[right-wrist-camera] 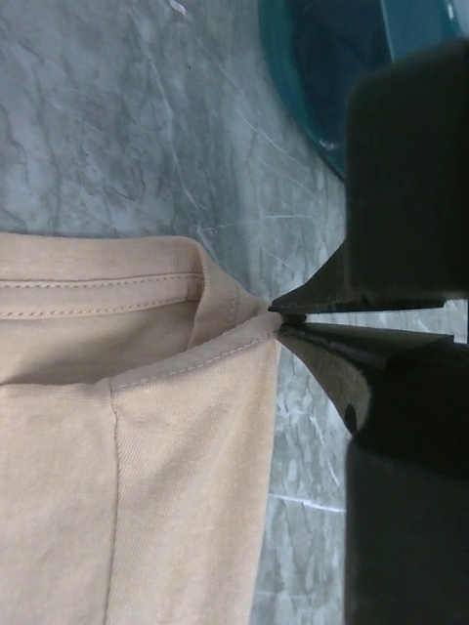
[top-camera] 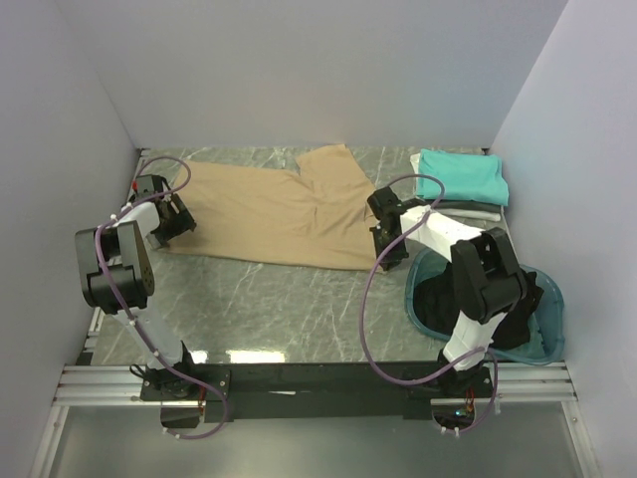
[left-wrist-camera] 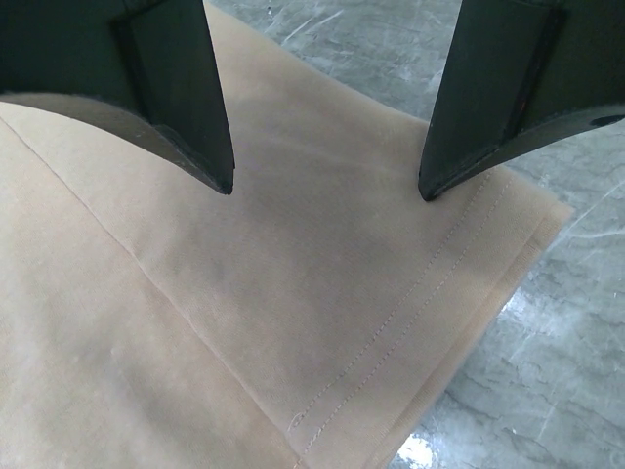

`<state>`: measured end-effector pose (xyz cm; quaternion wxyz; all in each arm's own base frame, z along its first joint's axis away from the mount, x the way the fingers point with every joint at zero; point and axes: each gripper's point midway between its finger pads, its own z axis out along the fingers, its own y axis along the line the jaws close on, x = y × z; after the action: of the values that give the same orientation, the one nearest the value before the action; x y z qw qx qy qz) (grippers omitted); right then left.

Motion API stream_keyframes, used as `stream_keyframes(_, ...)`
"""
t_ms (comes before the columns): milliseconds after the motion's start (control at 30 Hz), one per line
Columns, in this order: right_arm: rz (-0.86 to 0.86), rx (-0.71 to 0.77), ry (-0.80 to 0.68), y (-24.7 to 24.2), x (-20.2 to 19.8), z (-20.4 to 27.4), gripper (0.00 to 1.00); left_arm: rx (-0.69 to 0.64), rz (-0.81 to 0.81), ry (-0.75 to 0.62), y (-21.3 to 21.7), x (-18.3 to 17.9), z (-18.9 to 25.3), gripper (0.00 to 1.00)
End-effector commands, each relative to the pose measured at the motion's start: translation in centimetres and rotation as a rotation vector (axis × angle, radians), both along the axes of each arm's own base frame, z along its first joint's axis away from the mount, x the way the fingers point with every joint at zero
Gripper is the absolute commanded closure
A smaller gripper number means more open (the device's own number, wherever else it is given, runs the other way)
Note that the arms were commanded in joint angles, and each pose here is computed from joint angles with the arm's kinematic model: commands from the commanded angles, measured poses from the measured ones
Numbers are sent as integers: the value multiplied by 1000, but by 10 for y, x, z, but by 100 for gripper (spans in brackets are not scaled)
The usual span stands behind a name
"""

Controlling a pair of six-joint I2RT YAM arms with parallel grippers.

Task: Fold and stack the t-shirts
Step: Fold the tshirt

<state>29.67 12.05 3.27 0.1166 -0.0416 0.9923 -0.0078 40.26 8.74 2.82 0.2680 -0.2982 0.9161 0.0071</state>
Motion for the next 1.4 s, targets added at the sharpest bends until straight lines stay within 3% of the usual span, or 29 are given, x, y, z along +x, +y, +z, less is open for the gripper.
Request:
stream_keyframes(0, -14, -45, 25, -12, -4, 3, 84, 35, 10, 30, 9, -8, -2, 17)
stream_keyframes(133, -35, -41, -50, -13, 6, 20, 66, 5, 9, -10, 2, -1, 17, 16)
stream_keyframes(267, -49, -12, -117, -7, 18, 48, 54, -36, -25, -76, -14, 13, 46, 16)
stream_keyframes(567, -7, 230, -253, 44, 45, 107, 52, -59, -62, -164, -35, 28, 93, 15)
stream_keyframes(733, 31, 459, -248, 92, 60, 102, 52, -149, -75, -177, -54, 42, 77, 13)
stream_keyframes(900, 37, 507, -216, 109, 72, 73, 53, -275, -99, -127, -74, 43, 36, 13)
stream_keyframes(1100, -3, 482, -177, 113, 89, 39, 53, -291, -110, -93, -76, 42, 9, 13)
stream_keyframes(1367, -96, 444, -10, 106, 65, -14, 54, -311, -88, 20, -76, 9, -26, 12)
